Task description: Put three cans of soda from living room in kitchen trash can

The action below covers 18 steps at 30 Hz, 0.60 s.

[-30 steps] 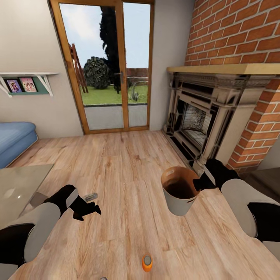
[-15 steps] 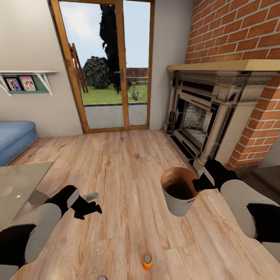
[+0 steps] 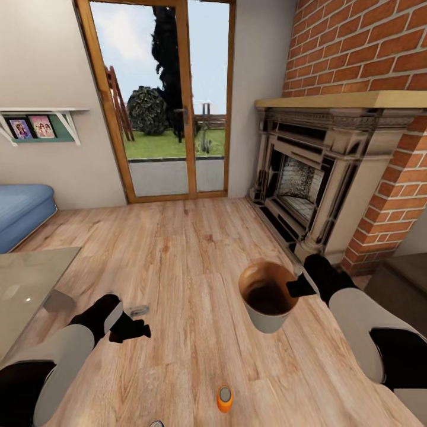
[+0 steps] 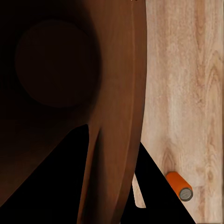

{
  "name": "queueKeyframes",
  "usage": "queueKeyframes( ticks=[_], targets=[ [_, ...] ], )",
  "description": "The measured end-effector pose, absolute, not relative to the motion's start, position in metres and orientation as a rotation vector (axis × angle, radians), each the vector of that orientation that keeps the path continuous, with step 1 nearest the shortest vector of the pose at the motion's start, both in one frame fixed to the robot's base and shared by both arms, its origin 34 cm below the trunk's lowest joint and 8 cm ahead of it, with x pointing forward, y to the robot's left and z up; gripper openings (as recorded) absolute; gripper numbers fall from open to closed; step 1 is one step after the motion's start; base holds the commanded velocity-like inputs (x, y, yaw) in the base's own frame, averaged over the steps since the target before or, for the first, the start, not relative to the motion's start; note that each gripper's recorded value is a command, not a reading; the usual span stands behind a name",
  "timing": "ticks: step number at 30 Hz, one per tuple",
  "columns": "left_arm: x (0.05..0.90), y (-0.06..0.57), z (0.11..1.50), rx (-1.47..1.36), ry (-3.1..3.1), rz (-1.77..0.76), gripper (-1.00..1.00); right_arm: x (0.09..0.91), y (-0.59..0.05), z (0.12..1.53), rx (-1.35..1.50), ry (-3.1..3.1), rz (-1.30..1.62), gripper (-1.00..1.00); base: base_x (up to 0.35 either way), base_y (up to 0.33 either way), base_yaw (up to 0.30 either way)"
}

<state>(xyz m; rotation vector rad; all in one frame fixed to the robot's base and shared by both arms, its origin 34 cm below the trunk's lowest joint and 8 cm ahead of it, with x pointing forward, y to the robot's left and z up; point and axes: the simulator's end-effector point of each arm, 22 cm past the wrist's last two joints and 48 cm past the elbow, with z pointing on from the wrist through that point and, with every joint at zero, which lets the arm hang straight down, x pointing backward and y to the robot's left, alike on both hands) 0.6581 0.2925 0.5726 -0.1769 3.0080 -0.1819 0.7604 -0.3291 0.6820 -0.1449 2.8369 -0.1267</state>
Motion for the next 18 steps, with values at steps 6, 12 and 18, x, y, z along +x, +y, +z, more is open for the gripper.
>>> queueKeyframes(
  ticks=[6, 12, 18],
  targets=[
    [0.66, 0.3, 0.57, -0.165, 2.983, -0.167, 1.0, 0.749, -0.341, 0.673, -0.158, 2.858, -0.171, -1.0, 0.0, 0.0, 0.0],
    [0.689, 0.307, 0.597, -0.205, 2.919, -0.223, 1.0, 0.752, -0.38, 0.689, -0.18, 2.86, -0.38, -1.0, 0.0, 0.0, 0.0],
    [0.709, 0.297, 0.612, -0.294, 2.831, -0.362, 1.0, 0.762, -0.362, 0.718, -0.024, 2.952, -0.197, -1.0, 0.0, 0.0, 0.0]
  ],
)
